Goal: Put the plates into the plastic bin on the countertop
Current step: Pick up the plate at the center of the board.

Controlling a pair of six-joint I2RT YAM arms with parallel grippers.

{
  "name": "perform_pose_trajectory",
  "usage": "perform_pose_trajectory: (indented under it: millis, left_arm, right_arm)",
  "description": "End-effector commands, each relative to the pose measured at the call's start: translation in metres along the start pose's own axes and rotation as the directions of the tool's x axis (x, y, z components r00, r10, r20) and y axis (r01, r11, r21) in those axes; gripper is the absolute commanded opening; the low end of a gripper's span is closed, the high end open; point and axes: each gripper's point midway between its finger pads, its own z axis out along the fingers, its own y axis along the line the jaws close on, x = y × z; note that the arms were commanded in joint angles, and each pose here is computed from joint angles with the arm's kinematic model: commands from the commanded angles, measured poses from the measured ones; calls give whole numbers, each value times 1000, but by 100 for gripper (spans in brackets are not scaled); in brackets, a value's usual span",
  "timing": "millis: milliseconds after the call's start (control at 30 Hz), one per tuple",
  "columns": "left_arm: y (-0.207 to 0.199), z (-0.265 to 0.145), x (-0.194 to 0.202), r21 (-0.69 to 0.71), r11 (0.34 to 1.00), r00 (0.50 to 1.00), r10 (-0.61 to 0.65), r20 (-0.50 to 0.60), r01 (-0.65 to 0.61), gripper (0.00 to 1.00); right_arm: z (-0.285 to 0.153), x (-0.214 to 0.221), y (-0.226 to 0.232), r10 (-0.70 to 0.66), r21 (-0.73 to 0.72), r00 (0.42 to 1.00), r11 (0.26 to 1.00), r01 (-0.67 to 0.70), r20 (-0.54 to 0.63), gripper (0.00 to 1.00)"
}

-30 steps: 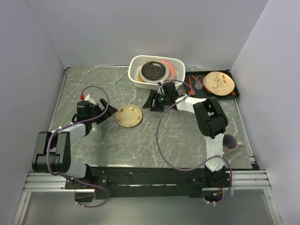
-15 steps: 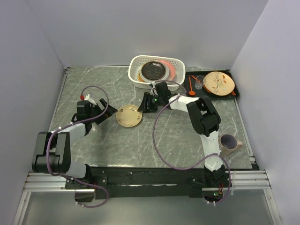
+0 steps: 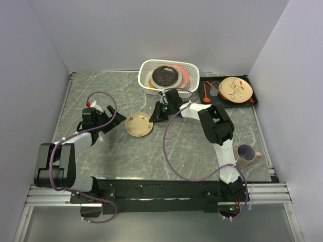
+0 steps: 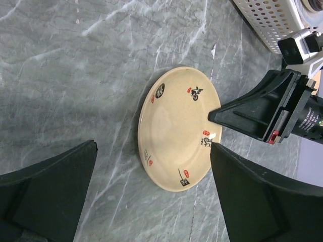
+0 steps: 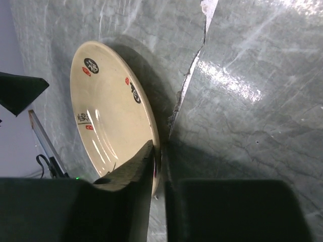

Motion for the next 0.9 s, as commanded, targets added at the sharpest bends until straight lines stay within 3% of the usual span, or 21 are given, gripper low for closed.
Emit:
perform_pose_trajectory:
  millis: [0, 367, 867]
  left_arm:
    - [-20, -3, -22, 46, 998, 997, 45, 57, -47, 99]
    - [-20, -3, -22, 47, 998, 997, 45, 58, -48, 99]
    - [-20, -4, -22, 42, 998, 997, 50, 62, -52, 99]
  right_arm:
    - [9, 6, 0, -7, -21, 1000, 1000, 6, -29, 10]
    - [2, 3, 7, -16, -34, 1000, 999, 16, -13, 1]
    - [-19, -15, 29, -38, -72, 998, 997, 42, 50, 0]
